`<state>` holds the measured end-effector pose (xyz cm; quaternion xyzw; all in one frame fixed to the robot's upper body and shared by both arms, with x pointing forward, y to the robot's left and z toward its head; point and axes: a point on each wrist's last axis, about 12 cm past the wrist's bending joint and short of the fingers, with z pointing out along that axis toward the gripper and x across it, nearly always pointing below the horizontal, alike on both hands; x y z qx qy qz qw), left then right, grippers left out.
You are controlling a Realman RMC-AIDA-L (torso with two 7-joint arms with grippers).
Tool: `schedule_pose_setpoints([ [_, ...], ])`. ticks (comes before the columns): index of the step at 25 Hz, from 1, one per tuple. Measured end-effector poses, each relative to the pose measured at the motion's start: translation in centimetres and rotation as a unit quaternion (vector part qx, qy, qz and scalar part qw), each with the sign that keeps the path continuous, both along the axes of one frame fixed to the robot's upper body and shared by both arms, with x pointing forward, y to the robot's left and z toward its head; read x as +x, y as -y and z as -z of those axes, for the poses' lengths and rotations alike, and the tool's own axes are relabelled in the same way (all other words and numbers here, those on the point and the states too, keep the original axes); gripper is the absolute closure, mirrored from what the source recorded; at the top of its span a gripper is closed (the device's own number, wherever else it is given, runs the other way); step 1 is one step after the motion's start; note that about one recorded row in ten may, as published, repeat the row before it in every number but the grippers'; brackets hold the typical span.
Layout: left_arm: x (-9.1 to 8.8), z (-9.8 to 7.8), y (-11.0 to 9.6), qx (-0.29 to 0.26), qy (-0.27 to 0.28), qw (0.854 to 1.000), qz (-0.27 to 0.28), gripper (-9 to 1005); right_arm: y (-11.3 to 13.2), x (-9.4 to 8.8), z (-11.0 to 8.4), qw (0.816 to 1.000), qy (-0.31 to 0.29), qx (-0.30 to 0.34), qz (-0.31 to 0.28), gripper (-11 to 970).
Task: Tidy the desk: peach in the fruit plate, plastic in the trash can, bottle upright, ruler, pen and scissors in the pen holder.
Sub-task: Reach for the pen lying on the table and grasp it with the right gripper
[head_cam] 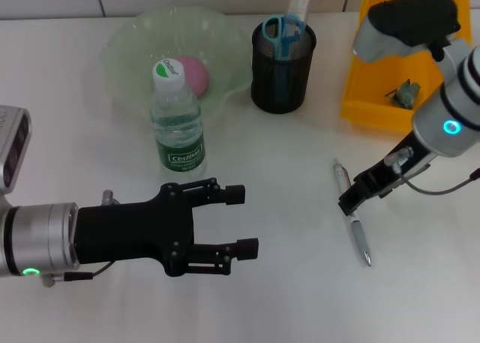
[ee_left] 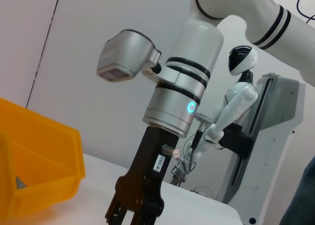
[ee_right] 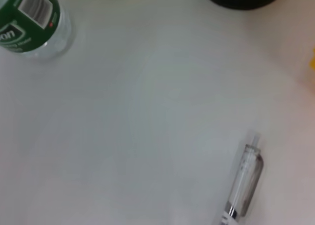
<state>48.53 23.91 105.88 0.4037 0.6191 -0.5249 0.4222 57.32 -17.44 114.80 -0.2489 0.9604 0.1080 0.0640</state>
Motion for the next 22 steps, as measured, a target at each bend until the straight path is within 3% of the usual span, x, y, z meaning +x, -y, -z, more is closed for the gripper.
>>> schedule_pose_setpoints([
  [9, -0.4, 0.3, 0.0, -0.003, 0.000, 1.000, -0.001, 150, -1.0, 0.3, 1.1, 1.000, -0.012, -0.015, -0.015, 293],
  [22, -0.9, 0.6, -0.1, -0.004, 0.003, 1.000, -0.003, 150, -2.2, 1.1, 0.9, 0.997, -0.008, -0.062, -0.044, 295],
])
